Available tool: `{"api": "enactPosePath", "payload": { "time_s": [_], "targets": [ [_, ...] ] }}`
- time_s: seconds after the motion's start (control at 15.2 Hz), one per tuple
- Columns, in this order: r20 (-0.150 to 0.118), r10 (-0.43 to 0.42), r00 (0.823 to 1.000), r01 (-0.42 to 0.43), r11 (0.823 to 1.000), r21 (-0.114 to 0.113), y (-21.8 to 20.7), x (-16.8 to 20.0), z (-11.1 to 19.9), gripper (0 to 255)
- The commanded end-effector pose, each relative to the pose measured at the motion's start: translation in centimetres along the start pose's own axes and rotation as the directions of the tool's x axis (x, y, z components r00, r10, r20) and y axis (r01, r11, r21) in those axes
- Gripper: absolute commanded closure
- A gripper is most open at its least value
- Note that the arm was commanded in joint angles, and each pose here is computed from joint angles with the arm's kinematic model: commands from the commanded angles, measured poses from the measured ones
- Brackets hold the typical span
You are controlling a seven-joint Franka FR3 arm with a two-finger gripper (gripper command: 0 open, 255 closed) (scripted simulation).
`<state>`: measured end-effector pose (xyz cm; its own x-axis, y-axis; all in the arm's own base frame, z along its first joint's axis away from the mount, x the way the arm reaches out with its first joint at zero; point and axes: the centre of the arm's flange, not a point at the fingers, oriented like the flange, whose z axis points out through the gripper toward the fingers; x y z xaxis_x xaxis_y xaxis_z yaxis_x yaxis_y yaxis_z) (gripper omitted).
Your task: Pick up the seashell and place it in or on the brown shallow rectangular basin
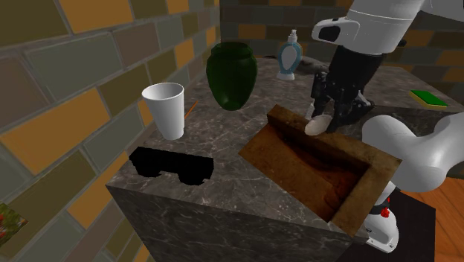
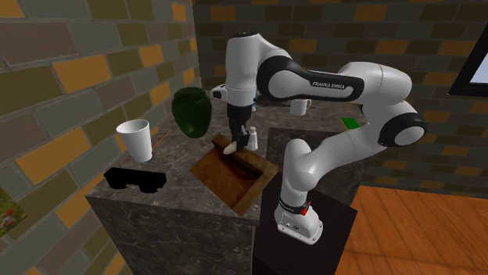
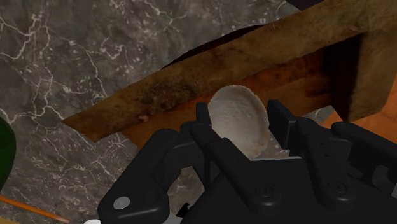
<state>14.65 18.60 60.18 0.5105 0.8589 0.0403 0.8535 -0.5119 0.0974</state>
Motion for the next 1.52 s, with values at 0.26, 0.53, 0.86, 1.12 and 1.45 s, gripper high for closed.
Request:
{"api": "enactPosePath", "payload": {
  "time_s": [0.26, 0.53, 0.86, 1.12, 1.45],
  "targets": [
    [0.0, 0.0, 1.0, 0.0, 1.0, 0.0, -0.4, -0.1, 3.2, 255],
    [0.0, 0.0, 1.0, 0.0, 1.0, 0.0, -0.4, -0.1, 3.8, 255],
    [0.0, 0.0, 1.0, 0.0, 1.0, 0.0, -0.4, -0.1, 3.8, 255],
    [0.0, 0.0, 1.0, 0.0, 1.0, 0.0, -0.4, -0.1, 3.8, 0],
    [0.0, 0.0, 1.0, 0.0, 1.0, 0.0, -0.4, -0.1, -0.2, 0]
  ]
}}
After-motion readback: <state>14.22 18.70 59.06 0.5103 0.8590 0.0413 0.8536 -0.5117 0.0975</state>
